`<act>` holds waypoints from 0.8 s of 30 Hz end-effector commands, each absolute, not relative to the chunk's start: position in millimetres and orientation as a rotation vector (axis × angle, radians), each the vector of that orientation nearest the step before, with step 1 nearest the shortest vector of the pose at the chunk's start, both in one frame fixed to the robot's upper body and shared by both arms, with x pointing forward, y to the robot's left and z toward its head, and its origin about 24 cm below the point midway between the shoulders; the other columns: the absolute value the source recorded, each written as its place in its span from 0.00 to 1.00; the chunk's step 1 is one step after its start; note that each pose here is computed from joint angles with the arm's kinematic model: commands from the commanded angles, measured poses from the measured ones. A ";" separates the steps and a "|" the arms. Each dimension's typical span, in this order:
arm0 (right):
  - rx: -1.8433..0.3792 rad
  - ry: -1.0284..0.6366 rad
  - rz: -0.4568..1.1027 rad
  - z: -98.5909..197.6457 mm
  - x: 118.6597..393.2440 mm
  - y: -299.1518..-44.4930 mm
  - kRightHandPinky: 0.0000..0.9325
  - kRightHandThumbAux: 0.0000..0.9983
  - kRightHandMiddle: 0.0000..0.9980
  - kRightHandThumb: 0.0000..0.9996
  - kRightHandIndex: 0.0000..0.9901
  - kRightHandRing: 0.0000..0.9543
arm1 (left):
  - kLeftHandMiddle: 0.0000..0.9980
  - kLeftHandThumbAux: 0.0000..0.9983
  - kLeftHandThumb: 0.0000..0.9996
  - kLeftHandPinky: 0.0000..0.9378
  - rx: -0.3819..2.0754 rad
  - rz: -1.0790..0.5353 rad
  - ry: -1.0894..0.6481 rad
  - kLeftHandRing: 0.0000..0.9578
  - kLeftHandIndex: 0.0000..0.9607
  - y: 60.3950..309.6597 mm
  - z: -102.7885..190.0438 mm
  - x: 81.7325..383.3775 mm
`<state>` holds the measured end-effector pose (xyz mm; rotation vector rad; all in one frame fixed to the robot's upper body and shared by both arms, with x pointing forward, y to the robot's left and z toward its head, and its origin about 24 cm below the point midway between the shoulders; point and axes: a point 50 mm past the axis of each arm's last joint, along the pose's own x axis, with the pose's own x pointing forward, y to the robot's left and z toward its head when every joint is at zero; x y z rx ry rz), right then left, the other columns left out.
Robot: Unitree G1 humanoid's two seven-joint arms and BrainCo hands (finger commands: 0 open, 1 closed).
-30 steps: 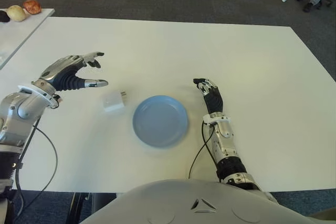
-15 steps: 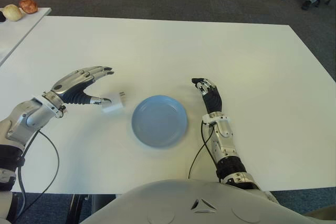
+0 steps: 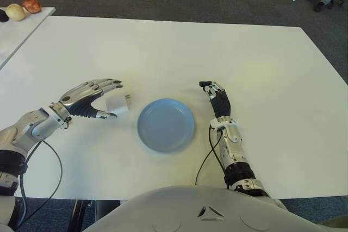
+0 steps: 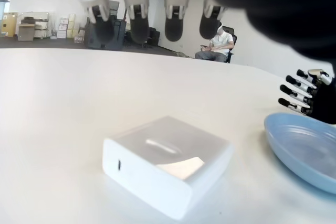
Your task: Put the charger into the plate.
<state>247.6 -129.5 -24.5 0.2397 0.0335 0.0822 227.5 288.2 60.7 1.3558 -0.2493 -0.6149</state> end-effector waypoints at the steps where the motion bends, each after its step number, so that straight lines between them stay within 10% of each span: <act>1: 0.291 0.216 0.055 -58.3 219.9 -121.5 0.09 0.63 0.35 0.00 0.38 0.26 | 0.00 0.26 0.26 0.00 1.373 -0.632 -0.248 0.00 0.00 284.1 58.3 229.9; 24: 0.282 0.221 0.039 -58.3 220.7 -121.4 0.11 0.62 0.35 0.00 0.38 0.26 | 0.00 0.33 0.26 0.00 1.368 -0.600 -0.244 0.00 0.00 259.7 48.9 239.1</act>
